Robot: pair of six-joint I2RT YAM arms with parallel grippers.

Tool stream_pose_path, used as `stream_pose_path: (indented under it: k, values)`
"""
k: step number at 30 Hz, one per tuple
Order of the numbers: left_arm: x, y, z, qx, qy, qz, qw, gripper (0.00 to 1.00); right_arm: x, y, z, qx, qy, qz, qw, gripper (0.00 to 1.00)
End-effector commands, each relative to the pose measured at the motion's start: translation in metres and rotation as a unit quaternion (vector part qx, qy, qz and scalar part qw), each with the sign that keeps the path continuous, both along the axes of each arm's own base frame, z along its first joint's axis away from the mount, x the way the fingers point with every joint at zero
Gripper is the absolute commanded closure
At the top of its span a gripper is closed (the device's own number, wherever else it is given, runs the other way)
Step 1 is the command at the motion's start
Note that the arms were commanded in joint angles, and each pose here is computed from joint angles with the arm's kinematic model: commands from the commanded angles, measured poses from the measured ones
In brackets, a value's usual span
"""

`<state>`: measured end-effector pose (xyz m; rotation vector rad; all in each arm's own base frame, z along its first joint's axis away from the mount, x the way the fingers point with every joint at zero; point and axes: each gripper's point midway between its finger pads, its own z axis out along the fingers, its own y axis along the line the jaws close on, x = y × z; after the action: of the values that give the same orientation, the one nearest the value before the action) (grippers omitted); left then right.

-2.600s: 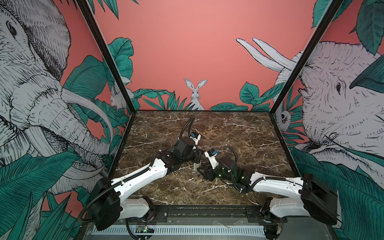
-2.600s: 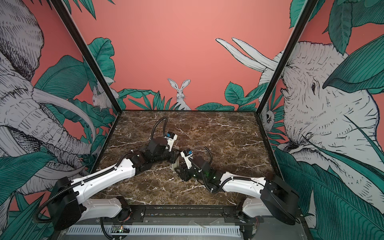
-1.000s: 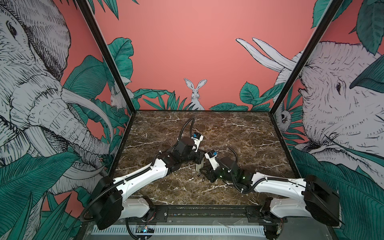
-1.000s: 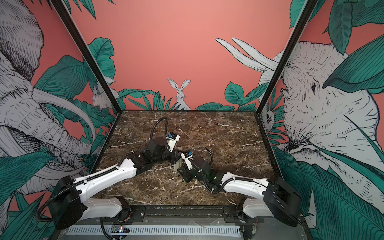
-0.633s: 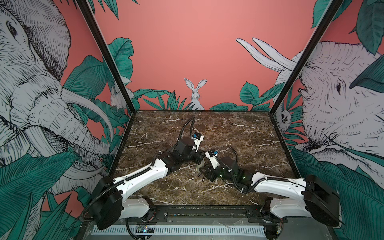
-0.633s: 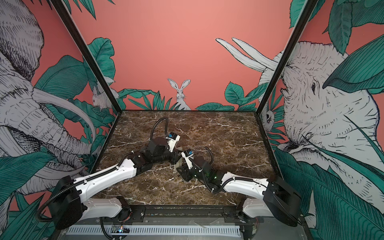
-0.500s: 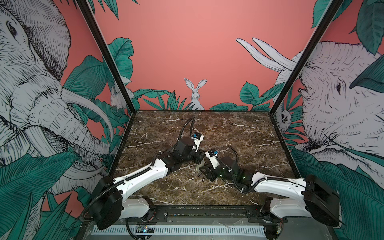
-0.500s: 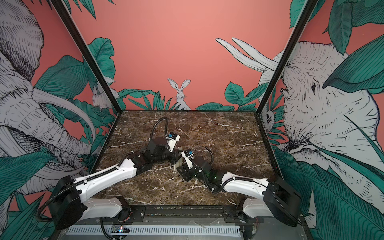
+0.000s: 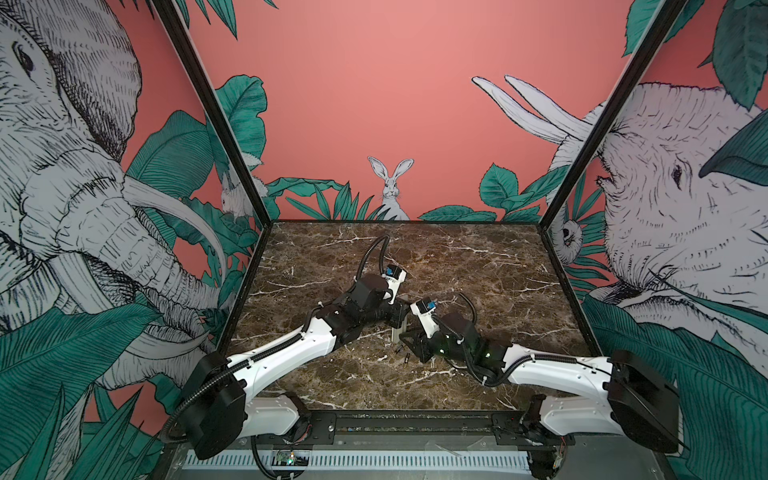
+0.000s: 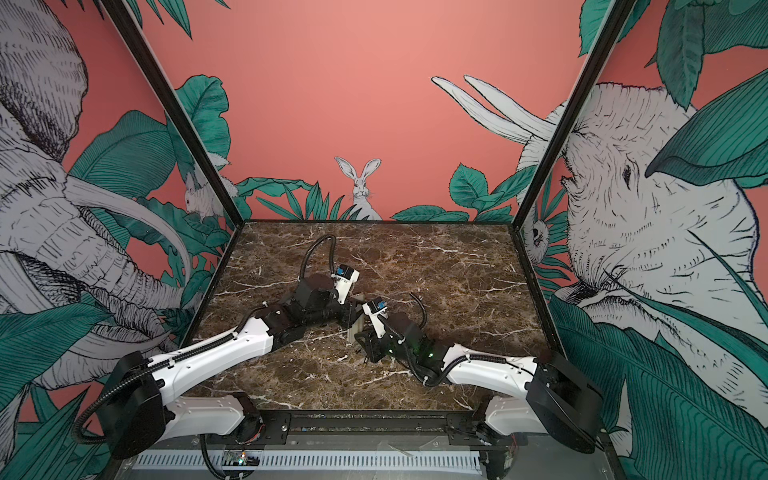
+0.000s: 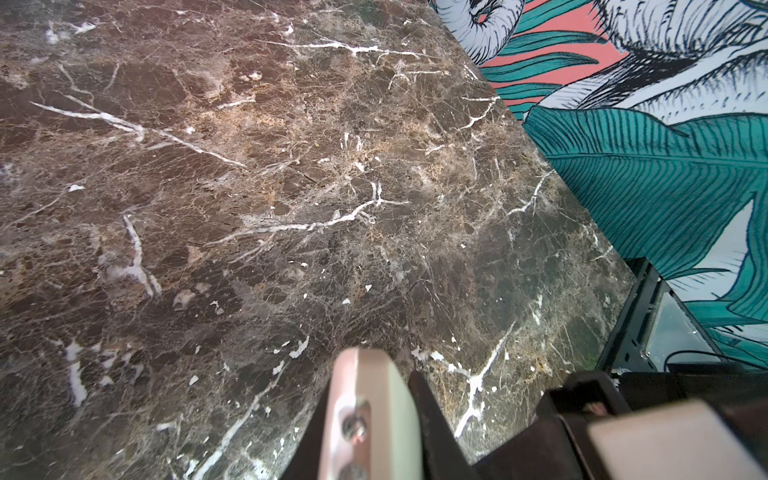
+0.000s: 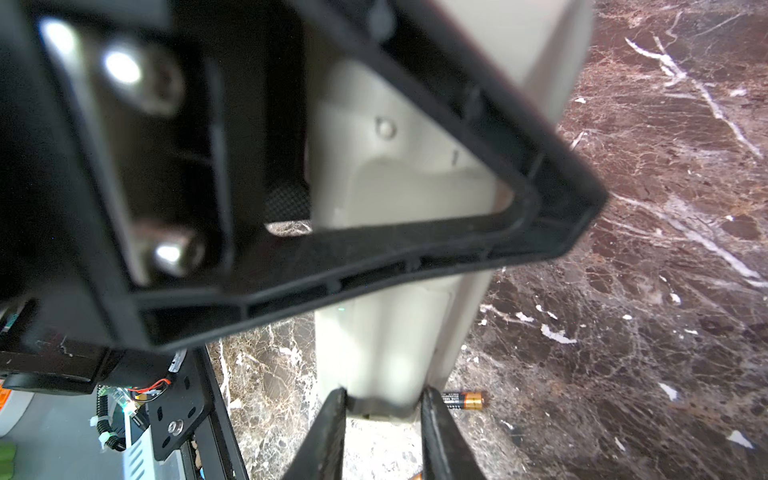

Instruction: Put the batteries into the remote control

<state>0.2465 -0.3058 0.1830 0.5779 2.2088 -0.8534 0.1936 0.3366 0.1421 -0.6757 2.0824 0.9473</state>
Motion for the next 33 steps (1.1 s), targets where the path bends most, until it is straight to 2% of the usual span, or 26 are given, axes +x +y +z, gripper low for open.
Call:
stream_pose_path:
  k: [1,23,29,33]
  values:
    - [-0.017,-0.02,0.02,-0.057,0.01,-0.044,0.997,1.0,0.006,0.01,0.03,0.048,-0.033,0.001,0.998,0.74]
    - [-0.01,-0.016,0.014,-0.033,0.005,-0.029,0.999,1.0,0.006,0.003,0.036,0.034,-0.042,-0.005,0.999,0.82]
    - [-0.009,-0.015,0.013,-0.029,0.004,-0.026,0.999,1.0,0.005,0.001,0.039,0.028,-0.046,-0.001,0.999,0.81]
    - [-0.011,-0.015,0.013,-0.028,0.017,-0.029,0.999,1.0,-0.002,-0.003,0.036,-0.011,-0.066,0.017,0.998,0.71]
